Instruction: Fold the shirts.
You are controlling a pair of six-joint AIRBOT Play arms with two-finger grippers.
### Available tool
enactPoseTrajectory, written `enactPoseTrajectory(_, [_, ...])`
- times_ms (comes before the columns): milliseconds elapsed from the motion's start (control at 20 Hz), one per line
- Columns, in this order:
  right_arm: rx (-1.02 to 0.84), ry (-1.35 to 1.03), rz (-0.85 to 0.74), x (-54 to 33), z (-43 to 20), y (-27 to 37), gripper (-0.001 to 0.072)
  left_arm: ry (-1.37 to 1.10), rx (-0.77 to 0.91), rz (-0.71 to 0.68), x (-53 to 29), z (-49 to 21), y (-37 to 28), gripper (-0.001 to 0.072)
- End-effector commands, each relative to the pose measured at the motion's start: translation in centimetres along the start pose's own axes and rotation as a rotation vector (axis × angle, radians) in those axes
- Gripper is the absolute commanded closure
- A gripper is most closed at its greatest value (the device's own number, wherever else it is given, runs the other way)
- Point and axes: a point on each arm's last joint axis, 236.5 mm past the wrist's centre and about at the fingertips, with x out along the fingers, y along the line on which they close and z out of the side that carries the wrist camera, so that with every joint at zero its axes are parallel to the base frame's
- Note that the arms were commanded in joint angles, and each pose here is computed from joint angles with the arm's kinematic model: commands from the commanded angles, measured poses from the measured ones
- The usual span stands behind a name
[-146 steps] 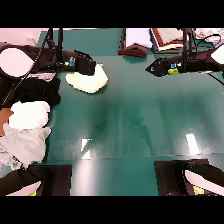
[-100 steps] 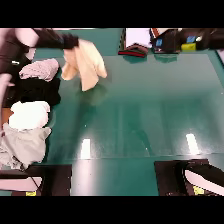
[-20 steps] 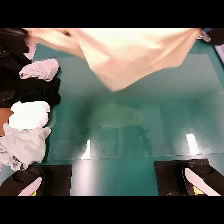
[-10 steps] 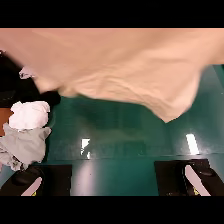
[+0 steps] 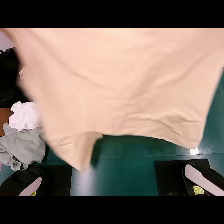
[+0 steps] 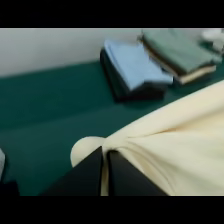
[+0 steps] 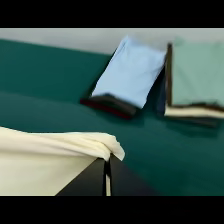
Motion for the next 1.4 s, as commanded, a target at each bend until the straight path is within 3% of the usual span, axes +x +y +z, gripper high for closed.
enactPoseTrajectory(0, [0.12,0.283,0.141,10.3,-8.1,0.2,0.0697,0.394,-0.041,0.018,10.5,-12.8,2.0,0.068])
enactPoseTrajectory(250, [0.174,0.517,0.183,21.7,-17.9,1.0,0.0695,0.521,-0.03,0.087,21.4,-22.4,5.5,0.0678])
enactPoseTrajectory(300, [0.175,0.538,0.193,22.7,-18.7,1.3,0.0695,0.522,-0.041,0.091,22.0,-22.9,5.6,0.0549])
enactPoseTrajectory(350, [0.171,0.556,0.205,23.4,-19.1,1.7,0.0671,0.522,-0.042,0.093,22.3,-23.0,5.7,0.032])
enactPoseTrajectory(400, [0.165,0.562,0.213,23.7,-18.9,1.9,0.048,0.522,-0.036,0.101,22.1,-22.8,6.0,0.0261])
enactPoseTrajectory(450, [0.156,0.561,0.219,23.7,-18.4,1.9,0.0327,0.536,-0.041,0.111,21.6,-22.4,6.6,0.0261])
enactPoseTrajectory(750, [0.113,0.661,0.269,17.2,-19.1,4.1,0.0328,0.813,-0.21,0.213,12.8,-27.3,12.1,0.0262])
enactPoseTrajectory(1050, [0.168,0.675,0.253,13.8,-23.9,5.2,0.0328,1.034,-0.524,0.061,8.9,-41.1,5.0,0.026])
enactPoseTrajectory(1350, [0.174,0.649,0.239,12.5,-24.8,5.5,0.0328,0.968,-0.701,-0.036,9.9,-44.5,1.2,0.0261])
